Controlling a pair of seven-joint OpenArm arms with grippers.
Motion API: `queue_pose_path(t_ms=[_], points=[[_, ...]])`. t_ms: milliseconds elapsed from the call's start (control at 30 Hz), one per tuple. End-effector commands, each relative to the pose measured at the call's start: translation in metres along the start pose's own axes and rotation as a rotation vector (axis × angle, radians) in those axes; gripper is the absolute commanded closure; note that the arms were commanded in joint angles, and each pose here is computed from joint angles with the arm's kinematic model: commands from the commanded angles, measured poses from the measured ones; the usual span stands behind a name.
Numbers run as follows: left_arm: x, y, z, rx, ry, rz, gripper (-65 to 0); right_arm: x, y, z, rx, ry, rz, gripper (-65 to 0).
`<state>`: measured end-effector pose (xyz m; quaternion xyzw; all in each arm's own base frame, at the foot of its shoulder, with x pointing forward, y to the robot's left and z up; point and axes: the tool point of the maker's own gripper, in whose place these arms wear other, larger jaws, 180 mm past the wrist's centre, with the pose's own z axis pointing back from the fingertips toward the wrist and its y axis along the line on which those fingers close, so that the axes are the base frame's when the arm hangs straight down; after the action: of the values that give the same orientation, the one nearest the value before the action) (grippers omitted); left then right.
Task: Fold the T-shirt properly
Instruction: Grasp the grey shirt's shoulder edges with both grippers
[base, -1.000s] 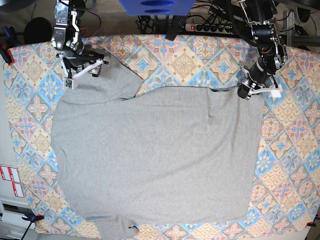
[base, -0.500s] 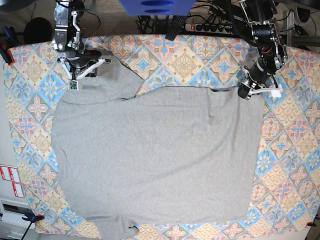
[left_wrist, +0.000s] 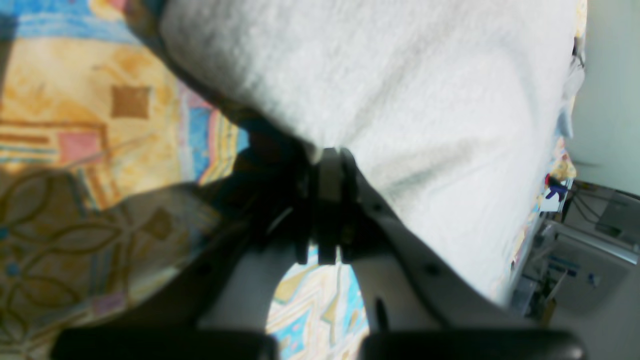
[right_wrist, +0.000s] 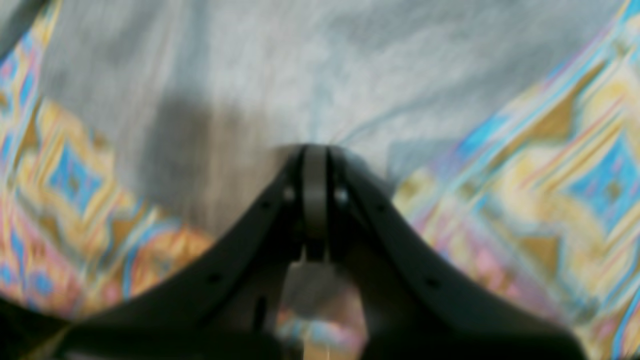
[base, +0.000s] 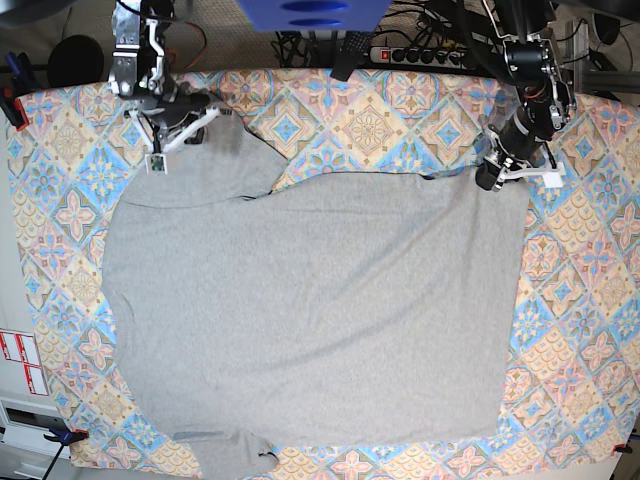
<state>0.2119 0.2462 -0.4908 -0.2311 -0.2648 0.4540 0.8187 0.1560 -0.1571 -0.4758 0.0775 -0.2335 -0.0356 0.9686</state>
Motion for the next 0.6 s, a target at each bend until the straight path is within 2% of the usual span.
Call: queue_pose_path(t_ms=[0,200,467,567], points=[[-0.006,0.029,0.007,0.109,0.029,-0.03,0.0,0.006,-0.004,0.009,-0.008,-0.032,-0.001,0.0],[-0.008,0.046,0.024,0.138,0.051,-0.101,0.0,0.005,-0.02,0.031,-0.055,-0.059,-0.008,0.0],[-0.005,0.035,0.038,0.116,0.029,-0.159,0.0,-0.003,-0.024,0.031,-0.065,-0.044,-0.016,-0.5],[-0.005,0.034,0.037,0.115,0.03,-0.16,0.0,-0.003,-0.026,0.032,-0.069,-0.042,-0.018,-6.6]])
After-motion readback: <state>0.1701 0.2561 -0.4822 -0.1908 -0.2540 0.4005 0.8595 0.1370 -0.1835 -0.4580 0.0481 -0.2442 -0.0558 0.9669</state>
